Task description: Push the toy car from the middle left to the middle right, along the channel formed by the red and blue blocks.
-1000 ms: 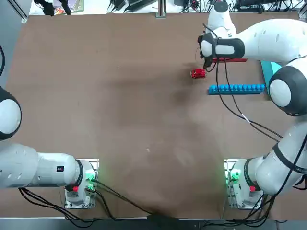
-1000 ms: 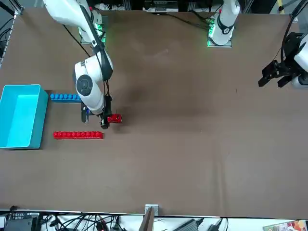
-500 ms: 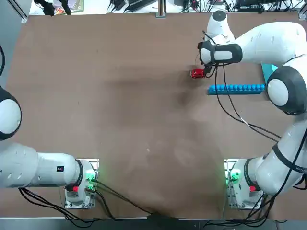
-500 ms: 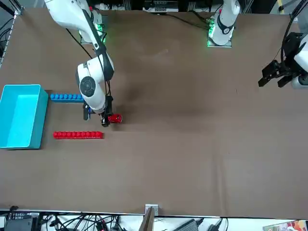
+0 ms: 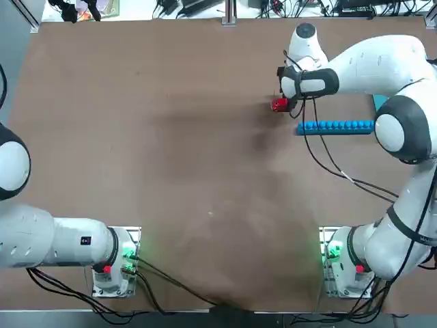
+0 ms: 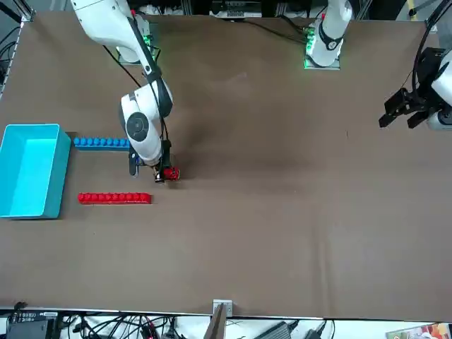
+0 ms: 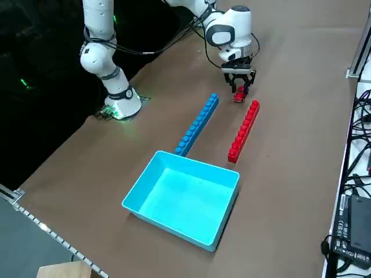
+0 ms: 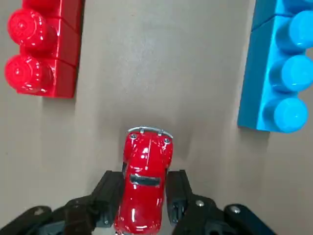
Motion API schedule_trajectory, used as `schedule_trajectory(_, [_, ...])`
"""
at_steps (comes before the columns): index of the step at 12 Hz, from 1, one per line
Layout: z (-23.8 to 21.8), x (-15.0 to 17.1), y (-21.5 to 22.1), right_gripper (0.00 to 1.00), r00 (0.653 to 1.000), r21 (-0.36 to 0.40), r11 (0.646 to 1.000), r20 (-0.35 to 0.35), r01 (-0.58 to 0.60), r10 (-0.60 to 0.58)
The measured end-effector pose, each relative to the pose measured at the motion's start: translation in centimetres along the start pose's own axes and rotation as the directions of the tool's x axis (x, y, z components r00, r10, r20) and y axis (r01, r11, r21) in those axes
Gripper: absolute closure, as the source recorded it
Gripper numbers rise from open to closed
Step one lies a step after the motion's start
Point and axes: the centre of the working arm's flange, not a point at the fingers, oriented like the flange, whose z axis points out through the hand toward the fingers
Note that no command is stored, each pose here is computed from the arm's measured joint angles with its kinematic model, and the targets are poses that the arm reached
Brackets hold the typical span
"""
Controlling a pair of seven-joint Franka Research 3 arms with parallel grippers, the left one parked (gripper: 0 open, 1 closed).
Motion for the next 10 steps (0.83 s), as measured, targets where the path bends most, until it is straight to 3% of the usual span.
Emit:
schedule_trajectory(1, [0.1,-0.1,0.0,0.47,1.0,0.004,1.0,-0.001,-0.001,0.001])
schedule_trajectory(6, [0.5,-0.3,-0.1,0.48,1.0,0.015,1.0,0.001,-0.025,0.025])
schedule_trajectory(8, [0.0,-0.9,0.0,0.56,1.0,0.024,0.999,0.004,-0.029,0.029])
schedule_trajectory(10, [0.0,-1.4,0.0,0.56,0.999,0.027,0.999,0.005,-0.035,0.034])
